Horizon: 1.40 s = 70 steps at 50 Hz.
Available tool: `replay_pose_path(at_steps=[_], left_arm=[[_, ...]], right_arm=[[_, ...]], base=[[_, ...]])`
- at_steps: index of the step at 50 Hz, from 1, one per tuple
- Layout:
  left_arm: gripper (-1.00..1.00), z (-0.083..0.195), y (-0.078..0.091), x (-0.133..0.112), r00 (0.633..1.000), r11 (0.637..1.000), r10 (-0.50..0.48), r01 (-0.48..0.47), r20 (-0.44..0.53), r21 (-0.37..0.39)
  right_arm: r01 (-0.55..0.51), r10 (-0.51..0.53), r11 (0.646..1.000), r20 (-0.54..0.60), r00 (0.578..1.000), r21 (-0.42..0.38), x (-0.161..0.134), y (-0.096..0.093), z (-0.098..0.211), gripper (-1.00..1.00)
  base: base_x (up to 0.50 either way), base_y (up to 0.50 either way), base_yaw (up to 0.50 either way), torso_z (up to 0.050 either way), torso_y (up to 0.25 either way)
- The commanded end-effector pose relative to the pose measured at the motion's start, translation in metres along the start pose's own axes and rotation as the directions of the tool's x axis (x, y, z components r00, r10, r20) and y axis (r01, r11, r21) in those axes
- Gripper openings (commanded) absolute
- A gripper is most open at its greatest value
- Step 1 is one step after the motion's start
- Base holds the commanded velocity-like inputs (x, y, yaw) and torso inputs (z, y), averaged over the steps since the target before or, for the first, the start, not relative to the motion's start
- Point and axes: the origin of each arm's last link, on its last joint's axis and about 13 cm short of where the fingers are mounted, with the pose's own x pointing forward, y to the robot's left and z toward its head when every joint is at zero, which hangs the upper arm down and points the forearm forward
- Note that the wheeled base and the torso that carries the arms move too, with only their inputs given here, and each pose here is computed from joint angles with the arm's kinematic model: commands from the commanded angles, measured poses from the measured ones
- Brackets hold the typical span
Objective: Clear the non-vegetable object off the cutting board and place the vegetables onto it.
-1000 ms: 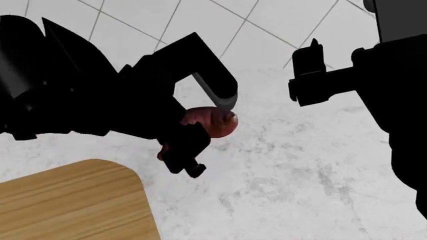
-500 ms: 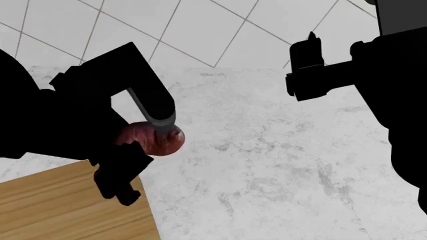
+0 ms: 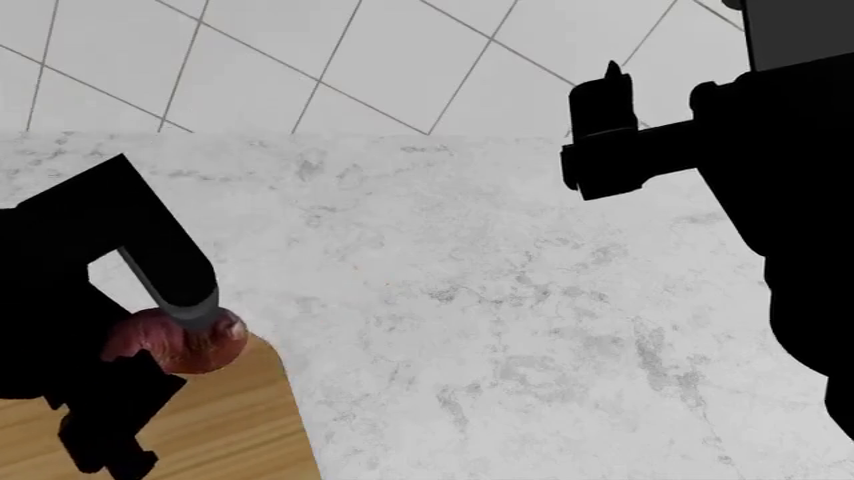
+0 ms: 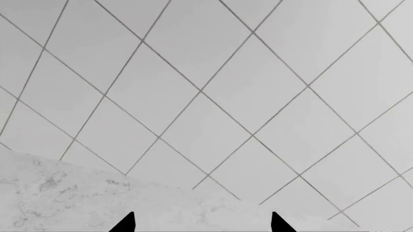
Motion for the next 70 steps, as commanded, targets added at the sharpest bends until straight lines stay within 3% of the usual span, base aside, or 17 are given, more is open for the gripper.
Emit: replay_pose_path(at_steps=[1, 22, 32, 33, 62, 70], left_arm=[[-1.00, -0.021, -0.009, 0.002, 0.998, 0.999, 0.024, -0.021, -0.051, 0.050], [-1.00, -0.046, -0.013, 0.028, 0.994, 1.000, -0.009, 0.009, -0.111, -0.003], [-1.00, -0.049, -0.013, 0.030, 0.992, 1.000, -0.007, 0.005, -0.128, -0.012], [1.00, -0.048, -0.013, 0.029, 0.992, 1.000, -0.004, 0.003, -0.129, -0.013], [1.00, -0.020, -0.020, -0.041, 0.998, 0.996, 0.057, -0.059, 0.040, 0.069], [1.00, -0.019, -0.042, -0.061, 0.994, 0.996, -0.014, 0.004, 0.107, 0.086]], right_arm=[[0.001, -0.003, 0.999, 0.048, 0.999, 0.041, -0.002, 0.006, -0.002, 1.00], [-0.001, 0.000, 0.999, 0.042, 0.999, 0.041, -0.003, 0.007, -0.007, 1.00], [0.001, -0.003, 0.999, 0.045, 0.999, 0.040, -0.005, 0.006, -0.005, 1.00], [0.002, -0.004, 0.999, 0.046, 0.999, 0.040, -0.005, 0.006, -0.004, 1.00], [0.002, -0.004, 0.999, 0.052, 0.999, 0.039, -0.008, 0.005, -0.001, 1.00], [0.001, -0.003, 0.999, 0.057, 0.998, 0.036, -0.008, 0.006, 0.002, 1.00]], base=[[0.00, 0.00, 0.00, 0.000, 0.000], [0.00, 0.00, 0.00, 0.000, 0.000], [0.00, 0.00, 0.00, -0.001, 0.000], [0.00, 0.00, 0.00, 0.000, 0.000], [0.00, 0.00, 0.00, 0.000, 0.000], [0.00, 0.00, 0.00, 0.000, 0.000]])
